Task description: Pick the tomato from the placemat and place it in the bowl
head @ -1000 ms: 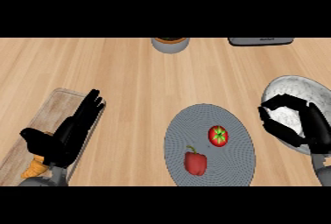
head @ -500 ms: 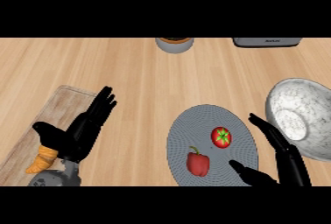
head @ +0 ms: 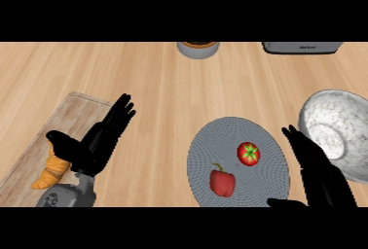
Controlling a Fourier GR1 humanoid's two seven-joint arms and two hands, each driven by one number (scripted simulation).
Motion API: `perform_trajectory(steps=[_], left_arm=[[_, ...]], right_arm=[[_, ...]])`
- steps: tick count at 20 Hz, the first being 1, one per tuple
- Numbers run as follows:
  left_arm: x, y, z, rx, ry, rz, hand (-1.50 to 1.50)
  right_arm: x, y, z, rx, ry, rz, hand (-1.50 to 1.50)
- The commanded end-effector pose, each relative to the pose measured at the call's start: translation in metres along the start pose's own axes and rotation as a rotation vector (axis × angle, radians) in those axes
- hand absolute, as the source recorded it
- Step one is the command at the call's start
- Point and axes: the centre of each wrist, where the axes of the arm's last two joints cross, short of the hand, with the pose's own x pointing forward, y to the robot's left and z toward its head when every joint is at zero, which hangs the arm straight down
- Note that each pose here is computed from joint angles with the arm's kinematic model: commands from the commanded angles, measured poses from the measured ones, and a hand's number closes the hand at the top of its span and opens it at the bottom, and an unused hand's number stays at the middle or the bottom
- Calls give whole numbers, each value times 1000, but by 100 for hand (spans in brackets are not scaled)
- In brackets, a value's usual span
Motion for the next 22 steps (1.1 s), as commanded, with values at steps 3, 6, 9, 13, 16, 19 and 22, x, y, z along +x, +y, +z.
perform_trajectory(steps=[3,6,9,13,16,19,22], left_arm=[[-2,-2,-8,-14,-7,-9,0],[-2,-9,-4,-43,-4,6,0],[1,-6,0,-22,7,13,0],[6,-5,0,-14,-2,4,0],[-12,-9,11,-28,-25,-1,0],[2,1,-5,-9,-14,-7,0],[-6,-17,-10,-9,1,-3,0]], right_arm=[[53,-17,-18,140,196,116,-150],[87,-8,-19,213,249,114,-150],[96,-16,-27,253,313,128,-150],[85,-3,-43,277,392,164,-150],[88,17,-59,311,423,170,-150],[76,11,-57,373,452,203,-150],[82,18,-71,383,448,218,-150]])
